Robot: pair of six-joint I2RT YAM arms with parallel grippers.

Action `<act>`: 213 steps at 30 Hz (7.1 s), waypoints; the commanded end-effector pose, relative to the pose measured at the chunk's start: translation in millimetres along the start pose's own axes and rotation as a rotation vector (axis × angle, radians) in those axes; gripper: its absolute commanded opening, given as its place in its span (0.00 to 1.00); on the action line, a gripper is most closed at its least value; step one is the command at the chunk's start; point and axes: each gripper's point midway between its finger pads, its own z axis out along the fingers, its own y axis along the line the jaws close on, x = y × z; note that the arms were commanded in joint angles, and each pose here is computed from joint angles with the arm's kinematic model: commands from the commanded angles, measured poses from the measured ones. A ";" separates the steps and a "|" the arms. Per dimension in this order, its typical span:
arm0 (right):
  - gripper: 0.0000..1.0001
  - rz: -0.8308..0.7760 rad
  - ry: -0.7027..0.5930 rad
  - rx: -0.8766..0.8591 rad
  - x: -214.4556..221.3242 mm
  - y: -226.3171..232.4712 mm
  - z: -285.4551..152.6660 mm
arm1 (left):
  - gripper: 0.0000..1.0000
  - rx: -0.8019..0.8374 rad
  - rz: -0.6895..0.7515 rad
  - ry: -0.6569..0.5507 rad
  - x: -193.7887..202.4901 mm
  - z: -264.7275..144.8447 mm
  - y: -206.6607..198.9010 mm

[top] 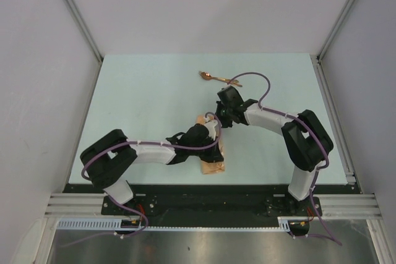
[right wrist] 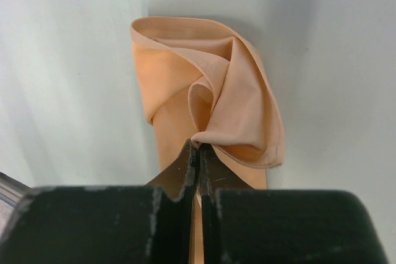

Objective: Fold the napkin into a case and place the utensils inside
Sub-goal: Fold the 2/3-rectangle-folded napkin at the center of the board, then smooth out the smaller rectangle-folded napkin at the center of the board.

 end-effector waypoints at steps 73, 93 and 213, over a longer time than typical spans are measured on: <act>0.00 -0.335 -0.061 -0.092 23.9 79.3 24.8 | 0.02 -0.330 -0.301 -0.218 -80.8 -47.1 127.3; 0.46 -0.307 0.032 -0.522 44.2 88.5 20.5 | 0.50 -0.297 -0.378 -0.320 -120.0 -134.7 123.3; 0.00 0.032 0.237 -0.629 149.4 26.7 -22.7 | 0.01 -0.392 -0.173 -0.139 -132.6 -53.3 152.0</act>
